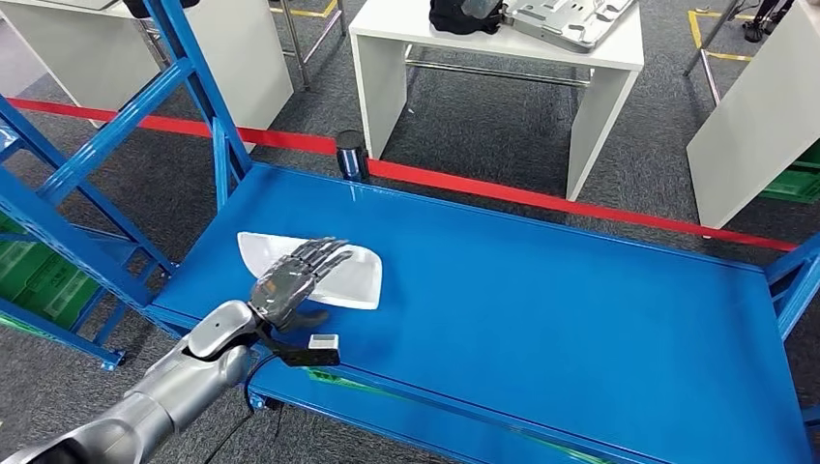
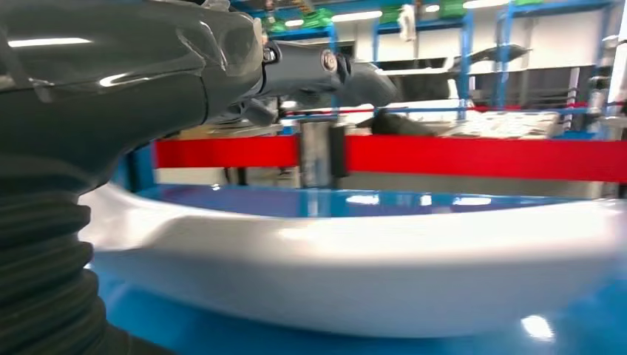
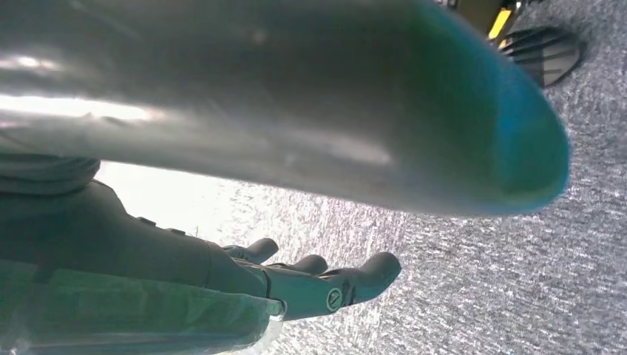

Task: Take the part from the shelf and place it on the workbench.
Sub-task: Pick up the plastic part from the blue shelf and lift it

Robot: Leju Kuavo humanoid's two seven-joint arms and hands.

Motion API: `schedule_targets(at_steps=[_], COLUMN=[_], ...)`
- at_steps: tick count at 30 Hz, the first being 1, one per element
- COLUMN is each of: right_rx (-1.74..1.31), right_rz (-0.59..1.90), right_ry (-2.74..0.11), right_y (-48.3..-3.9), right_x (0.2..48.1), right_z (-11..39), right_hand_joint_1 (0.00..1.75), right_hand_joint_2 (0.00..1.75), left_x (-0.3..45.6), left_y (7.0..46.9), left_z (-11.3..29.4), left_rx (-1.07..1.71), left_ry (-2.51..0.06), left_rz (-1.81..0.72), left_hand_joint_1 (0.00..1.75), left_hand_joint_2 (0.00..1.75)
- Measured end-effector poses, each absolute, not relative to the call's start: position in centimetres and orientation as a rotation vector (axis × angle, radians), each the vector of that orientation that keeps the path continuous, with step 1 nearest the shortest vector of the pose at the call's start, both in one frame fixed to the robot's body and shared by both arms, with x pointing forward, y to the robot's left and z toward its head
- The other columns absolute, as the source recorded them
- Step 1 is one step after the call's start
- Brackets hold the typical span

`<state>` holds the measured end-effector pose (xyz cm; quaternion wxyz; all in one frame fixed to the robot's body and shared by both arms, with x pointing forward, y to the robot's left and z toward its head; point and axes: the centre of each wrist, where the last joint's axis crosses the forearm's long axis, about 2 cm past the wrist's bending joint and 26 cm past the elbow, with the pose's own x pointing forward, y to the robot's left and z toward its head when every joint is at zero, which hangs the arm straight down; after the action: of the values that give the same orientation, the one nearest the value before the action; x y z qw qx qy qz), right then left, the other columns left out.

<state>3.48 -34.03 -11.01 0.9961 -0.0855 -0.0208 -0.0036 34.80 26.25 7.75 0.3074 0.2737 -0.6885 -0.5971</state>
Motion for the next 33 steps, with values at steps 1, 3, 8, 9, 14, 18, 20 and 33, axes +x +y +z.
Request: schedule_targets(at_steps=[1, 3, 8, 9, 14, 18, 20, 33], right_rx=[-0.171, -0.173, -0.175, -0.175, -0.166, -0.169, -0.171, -0.180], right_rz=[-0.008, -0.009, -0.010, -0.010, -0.010, -0.010, -0.010, -0.024], right_ry=[-0.044, -0.047, -0.049, -0.049, -0.053, -0.054, -0.054, -0.059], right_y=[-34.0, -34.1, -34.2, -34.2, -33.7, -33.8, -33.9, -34.3], right_x=[3.5, 3.5, 3.5, 3.5, 3.7, 3.7, 3.7, 3.8], right_z=[-11.0, -11.0, -11.0, -11.0, -11.0, -11.0, -11.0, -11.0], right_hand_joint_1=[0.00, 0.00, 0.00, 0.00, 0.00, 0.00, 0.00, 0.00], right_hand_joint_2=[0.00, 0.00, 0.00, 0.00, 0.00, 0.00, 0.00, 0.00], left_x=[35.0, 35.3, 35.5, 35.5, 36.1, 36.2, 36.2, 36.8], left_y=[26.0, 25.7, 25.2, 25.2, 25.1, 24.9, 24.7, 22.8], left_z=[7.9, 8.2, 8.2, 8.2, 8.8, 8.9, 8.9, 9.7], left_rx=[0.713, 0.697, 0.676, 0.674, 0.684, 0.684, 0.680, 0.547], left_ry=[-1.827, -1.837, -1.837, -1.836, -1.846, -1.851, -1.855, -1.849], left_rz=[-1.586, -1.595, -1.613, -1.616, -1.624, -1.627, -1.627, -1.621], left_hand_joint_1=[0.00, 0.00, 0.00, 0.00, 0.00, 0.00, 0.00, 1.74], left_hand_joint_2=[1.75, 1.75, 1.75, 1.75, 1.75, 1.75, 1.75, 1.75])
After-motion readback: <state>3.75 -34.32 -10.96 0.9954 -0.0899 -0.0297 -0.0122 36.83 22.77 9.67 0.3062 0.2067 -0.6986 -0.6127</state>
